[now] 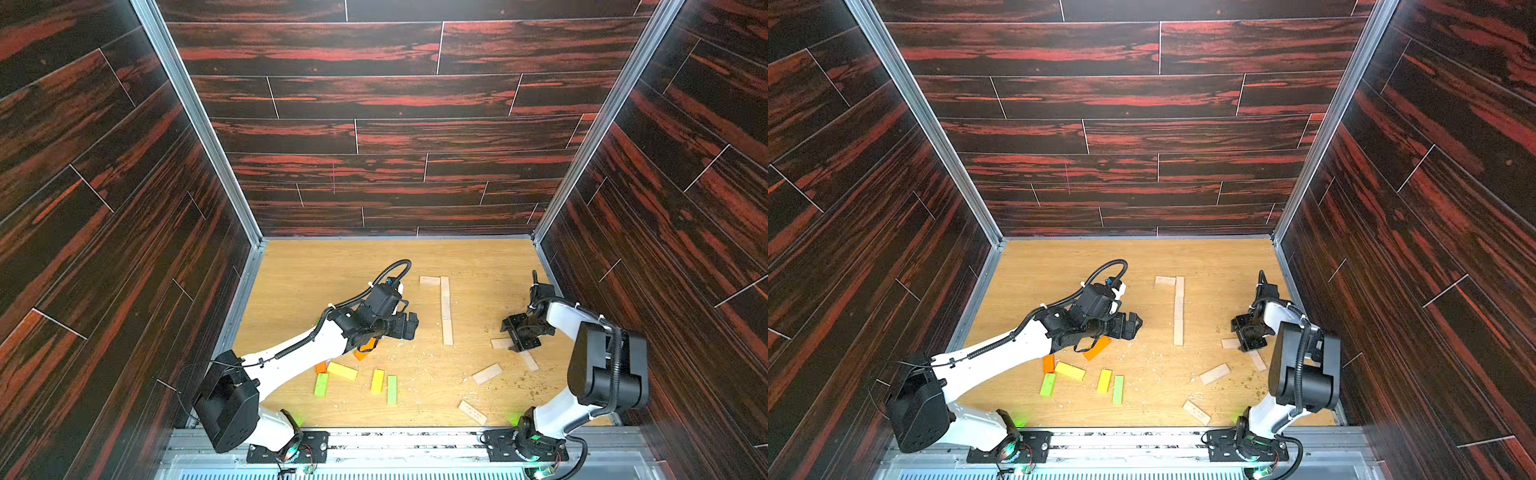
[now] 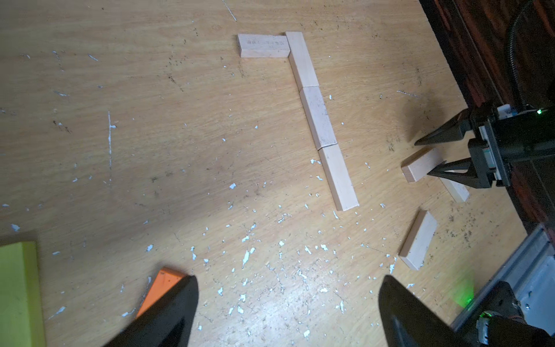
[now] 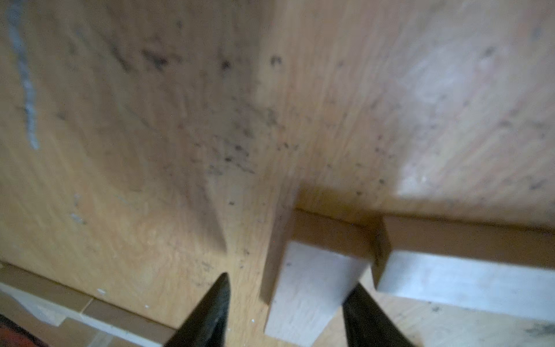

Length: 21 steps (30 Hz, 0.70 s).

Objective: Assemble a giraffe with building blocks
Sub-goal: Pick up the building block from the center of the board.

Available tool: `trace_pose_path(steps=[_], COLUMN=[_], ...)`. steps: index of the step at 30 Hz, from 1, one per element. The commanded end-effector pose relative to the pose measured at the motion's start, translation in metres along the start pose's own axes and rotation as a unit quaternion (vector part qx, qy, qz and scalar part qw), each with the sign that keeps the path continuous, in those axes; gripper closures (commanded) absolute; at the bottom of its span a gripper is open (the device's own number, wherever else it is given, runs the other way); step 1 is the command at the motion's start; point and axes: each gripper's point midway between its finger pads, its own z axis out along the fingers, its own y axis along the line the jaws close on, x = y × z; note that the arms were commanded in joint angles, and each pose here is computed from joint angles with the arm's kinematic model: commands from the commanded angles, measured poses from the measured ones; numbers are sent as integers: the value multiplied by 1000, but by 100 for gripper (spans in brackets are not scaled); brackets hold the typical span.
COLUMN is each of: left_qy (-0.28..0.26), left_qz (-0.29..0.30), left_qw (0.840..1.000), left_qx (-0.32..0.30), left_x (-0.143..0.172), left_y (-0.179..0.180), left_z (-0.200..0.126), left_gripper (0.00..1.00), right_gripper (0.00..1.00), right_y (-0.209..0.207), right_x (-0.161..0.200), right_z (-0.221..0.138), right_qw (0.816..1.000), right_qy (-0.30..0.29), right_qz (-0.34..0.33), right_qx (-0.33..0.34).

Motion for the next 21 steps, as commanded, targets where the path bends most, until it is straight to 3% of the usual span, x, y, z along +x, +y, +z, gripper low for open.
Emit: trace_pose_path(steps=[1, 7, 13, 21], left_qy=[-14, -27, -35, -47], left_qz=[15, 17, 12, -5], left_qw=[1000, 999, 998, 997], left_qx=[-7, -41, -52, -58], left_x=[-4, -5, -9, -20], left_y=[2, 17, 35, 57], left_z=[-4, -8, -11, -14], left_gripper=[3, 3, 2, 2], right_gripper=[51, 74, 75, 76], right_y=[-10, -11, -7, 7], right_x=[0, 3, 4, 12], right_z=[14, 14, -1, -48], right_qw=[1000, 1000, 999, 999], right_qy=[7, 11, 9, -13], right_qz=[15, 20, 29, 48], right_qx=[21, 20, 18, -6])
